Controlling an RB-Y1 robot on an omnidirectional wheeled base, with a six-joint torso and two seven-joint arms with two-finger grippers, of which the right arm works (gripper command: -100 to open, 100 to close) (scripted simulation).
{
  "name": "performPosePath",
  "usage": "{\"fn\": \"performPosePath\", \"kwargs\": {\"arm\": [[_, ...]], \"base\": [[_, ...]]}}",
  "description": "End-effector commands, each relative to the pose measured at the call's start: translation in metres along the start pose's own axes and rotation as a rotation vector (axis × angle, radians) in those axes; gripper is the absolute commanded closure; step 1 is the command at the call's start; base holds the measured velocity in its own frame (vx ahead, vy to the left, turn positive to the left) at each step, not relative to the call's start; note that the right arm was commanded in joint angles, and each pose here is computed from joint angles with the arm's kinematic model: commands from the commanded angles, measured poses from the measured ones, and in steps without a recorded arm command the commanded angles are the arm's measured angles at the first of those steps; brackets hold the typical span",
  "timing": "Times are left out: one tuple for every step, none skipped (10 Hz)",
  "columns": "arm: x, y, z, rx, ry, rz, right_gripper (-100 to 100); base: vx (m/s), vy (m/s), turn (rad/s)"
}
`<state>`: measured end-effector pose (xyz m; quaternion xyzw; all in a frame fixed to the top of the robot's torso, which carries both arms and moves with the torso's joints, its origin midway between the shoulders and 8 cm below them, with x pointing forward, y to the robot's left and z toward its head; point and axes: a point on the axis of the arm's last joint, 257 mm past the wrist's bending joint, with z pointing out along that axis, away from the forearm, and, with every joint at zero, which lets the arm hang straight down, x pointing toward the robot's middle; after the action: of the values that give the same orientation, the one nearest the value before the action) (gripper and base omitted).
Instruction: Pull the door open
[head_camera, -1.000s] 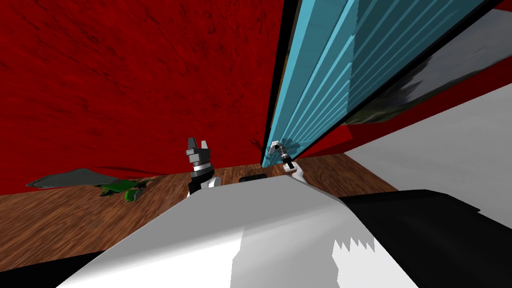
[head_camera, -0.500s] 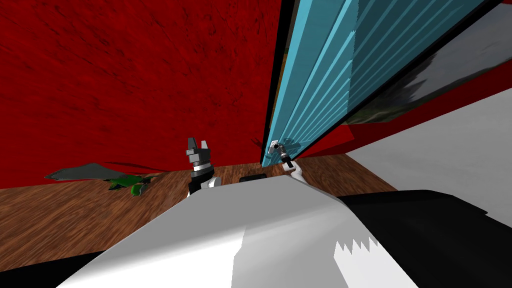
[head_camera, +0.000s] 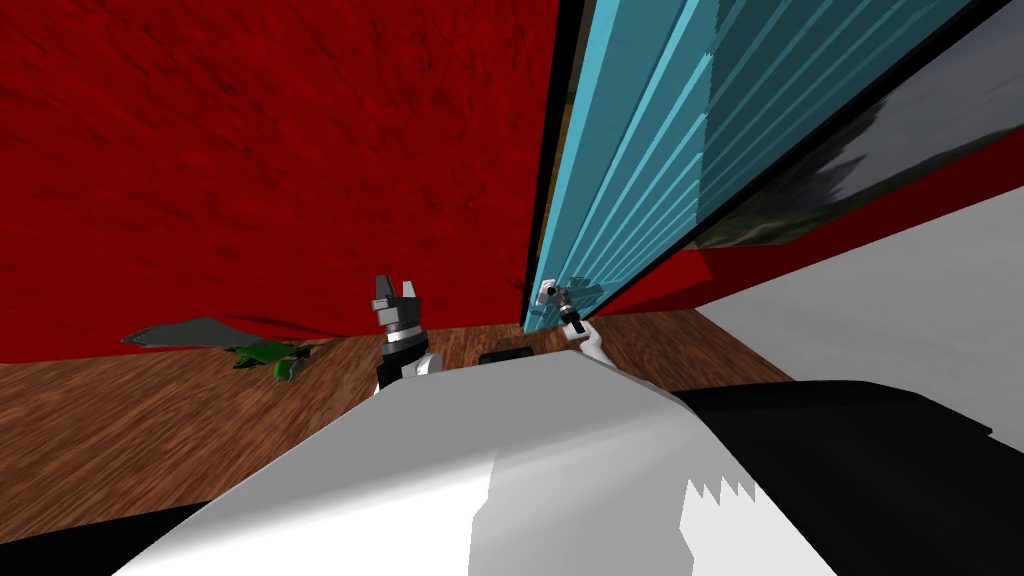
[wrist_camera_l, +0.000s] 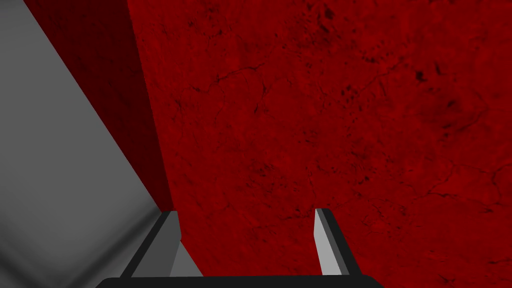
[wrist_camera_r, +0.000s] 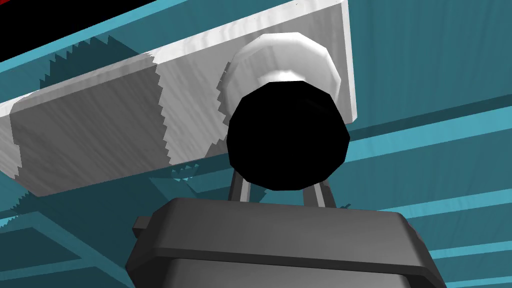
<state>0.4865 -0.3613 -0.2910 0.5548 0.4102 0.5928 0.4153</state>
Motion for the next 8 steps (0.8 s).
{"fn": "performPosePath", "kwargs": {"arm": [[0.016, 0.0, 0.0055, -0.006, 0.023, 0.078, 100], [0.016, 0.0, 0.0055, -0.006, 0.023, 0.086, 100], [0.017, -0.001, 0.0083, -0.004, 0.021, 0.138, 100], [0.017, -0.001, 0.0083, -0.004, 0.021, 0.144, 100], [0.018, -0.002, 0.011, -0.002, 0.019, 0.202, 100], [0.02, -0.003, 0.0137, 0.001, 0.017, 0.244, 100], [0.02, -0.003, 0.0137, 0.001, 0.017, 0.259, 100], [0.021, -0.004, 0.0163, 0.003, 0.015, 0.312, 100]], "base": [[-0.06, -0.032, 0.046], [-0.049, -0.031, 0.026], [-0.05, -0.036, 0.041], [-0.045, -0.021, 0.03], [-0.05, -0.015, 0.026], [-0.074, -0.04, 0.061], [-0.055, -0.036, 0.044], [-0.052, -0.031, 0.028]]}}
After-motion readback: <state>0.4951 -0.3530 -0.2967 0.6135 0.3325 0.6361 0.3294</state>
